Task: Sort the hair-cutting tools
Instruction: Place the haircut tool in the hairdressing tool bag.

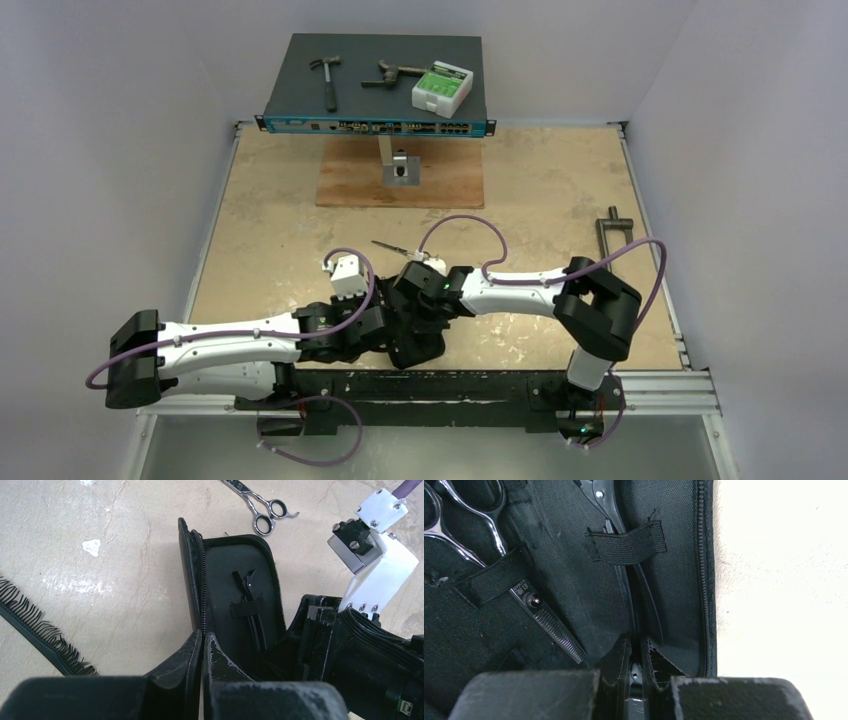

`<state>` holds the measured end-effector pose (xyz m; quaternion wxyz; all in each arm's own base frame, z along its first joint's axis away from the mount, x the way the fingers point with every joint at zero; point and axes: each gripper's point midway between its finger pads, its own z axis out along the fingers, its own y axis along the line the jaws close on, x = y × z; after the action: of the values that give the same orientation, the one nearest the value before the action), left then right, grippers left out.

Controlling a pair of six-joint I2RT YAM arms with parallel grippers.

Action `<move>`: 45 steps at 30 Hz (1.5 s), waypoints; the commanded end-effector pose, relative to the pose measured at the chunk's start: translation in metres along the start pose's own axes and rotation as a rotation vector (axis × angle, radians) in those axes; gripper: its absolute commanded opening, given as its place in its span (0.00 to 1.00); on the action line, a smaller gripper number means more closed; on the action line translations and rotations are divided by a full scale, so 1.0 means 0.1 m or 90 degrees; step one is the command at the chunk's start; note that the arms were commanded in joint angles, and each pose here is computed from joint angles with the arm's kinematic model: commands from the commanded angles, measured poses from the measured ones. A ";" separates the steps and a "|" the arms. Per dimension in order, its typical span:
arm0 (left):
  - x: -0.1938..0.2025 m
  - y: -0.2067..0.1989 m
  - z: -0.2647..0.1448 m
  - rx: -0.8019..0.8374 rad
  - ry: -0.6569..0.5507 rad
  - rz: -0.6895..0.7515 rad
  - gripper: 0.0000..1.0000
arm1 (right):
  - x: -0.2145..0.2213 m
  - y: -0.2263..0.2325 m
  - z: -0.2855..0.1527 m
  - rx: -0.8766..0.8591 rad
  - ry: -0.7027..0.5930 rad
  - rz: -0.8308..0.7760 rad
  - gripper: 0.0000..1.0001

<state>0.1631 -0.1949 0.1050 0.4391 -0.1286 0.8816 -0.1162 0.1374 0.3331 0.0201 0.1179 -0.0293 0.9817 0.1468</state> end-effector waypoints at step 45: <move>0.03 0.05 -0.01 -0.012 -0.001 -0.009 0.00 | 0.27 -0.29 -0.29 -0.029 -0.007 -0.177 0.37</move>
<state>0.1587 -0.1872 0.0959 0.4330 -0.1311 0.8858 -0.1031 0.1065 0.2965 0.0403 0.1393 -0.1545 0.9652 0.1587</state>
